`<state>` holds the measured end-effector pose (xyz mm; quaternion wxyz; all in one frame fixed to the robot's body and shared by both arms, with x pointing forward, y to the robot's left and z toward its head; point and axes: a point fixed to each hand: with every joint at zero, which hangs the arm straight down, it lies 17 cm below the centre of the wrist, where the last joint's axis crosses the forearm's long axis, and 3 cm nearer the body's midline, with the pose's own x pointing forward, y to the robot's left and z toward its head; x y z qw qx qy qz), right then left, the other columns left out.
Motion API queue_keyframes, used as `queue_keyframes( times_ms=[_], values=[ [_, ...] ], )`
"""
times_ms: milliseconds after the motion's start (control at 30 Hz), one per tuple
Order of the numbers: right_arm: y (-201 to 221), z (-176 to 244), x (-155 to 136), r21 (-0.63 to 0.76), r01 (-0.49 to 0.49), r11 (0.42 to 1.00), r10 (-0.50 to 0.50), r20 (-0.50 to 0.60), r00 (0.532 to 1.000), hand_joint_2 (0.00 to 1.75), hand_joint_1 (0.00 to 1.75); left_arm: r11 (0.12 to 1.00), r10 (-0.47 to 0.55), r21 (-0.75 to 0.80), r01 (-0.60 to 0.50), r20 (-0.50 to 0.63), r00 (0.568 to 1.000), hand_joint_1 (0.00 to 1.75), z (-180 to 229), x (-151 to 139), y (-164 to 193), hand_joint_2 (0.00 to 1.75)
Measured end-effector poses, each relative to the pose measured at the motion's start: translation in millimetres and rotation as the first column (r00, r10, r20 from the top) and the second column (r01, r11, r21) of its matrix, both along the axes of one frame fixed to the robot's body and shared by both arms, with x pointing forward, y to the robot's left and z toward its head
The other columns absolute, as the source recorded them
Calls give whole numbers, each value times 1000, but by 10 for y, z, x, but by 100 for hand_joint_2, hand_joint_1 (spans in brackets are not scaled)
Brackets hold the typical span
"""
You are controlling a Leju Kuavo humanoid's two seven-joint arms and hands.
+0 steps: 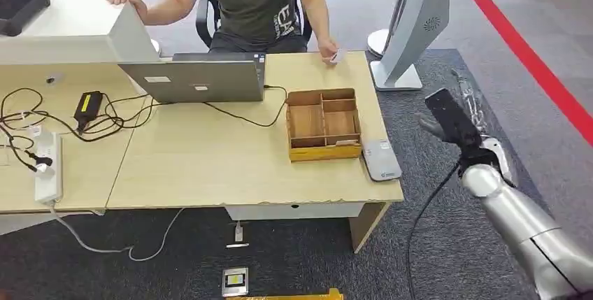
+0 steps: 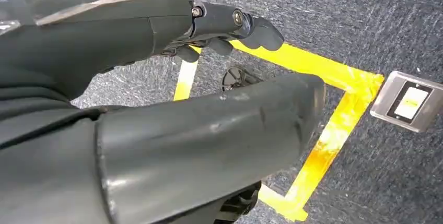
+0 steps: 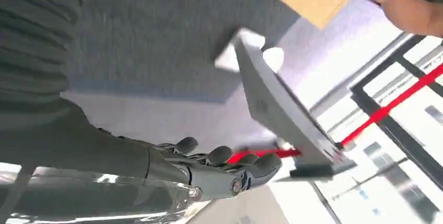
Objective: Pass the card to the sensor for recognition and then transmit it.
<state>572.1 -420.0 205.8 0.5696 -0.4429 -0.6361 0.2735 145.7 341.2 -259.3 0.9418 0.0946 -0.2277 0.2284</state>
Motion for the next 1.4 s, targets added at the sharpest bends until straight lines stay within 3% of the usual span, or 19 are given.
queue_keyframes(
  times_ms=[100, 200, 267, 400, 867, 900, 933, 1400],
  values=[
    [288, 186, 98, -210, -4, 978, 12, 37, 999, 175, 0, 1000, -2, -1, 2, 1, 1000, 0, 1, 5, -10, 0],
    [544, 366, 179, -461, 19, 887, 18, 76, 997, 175, 0, 1000, -15, -6, 16, 8, 1000, 0, 6, 20, -30, 0],
    [651, 392, 204, -518, 18, 855, 29, 82, 996, 175, 0, 1000, -22, -9, 22, 12, 1000, 0, 7, 27, -42, 0],
    [788, 404, 241, -560, 7, 829, 49, 85, 995, 175, 0, 999, -34, -15, 34, 11, 999, 0, 5, 25, -63, 0],
    [954, 211, 305, -551, -48, 833, 72, 23, 997, 175, 2, 999, -25, -32, 24, -26, 999, 0, -30, -50, -76, 0],
    [952, 201, 307, -544, -50, 837, 72, 19, 997, 175, 155, 999, -25, -32, 24, -26, 999, 0, -29, -49, -76, 0],
    [945, 182, 309, -536, -51, 843, 68, 13, 998, 175, 175, 999, -26, -31, 25, -26, 999, 0, -30, -51, -75, 0],
    [756, -59, 199, -508, -23, 861, 11, -27, 1000, 175, 175, 997, -80, -19, 80, -25, 996, 0, -30, -51, -138, 0]
  ],
)
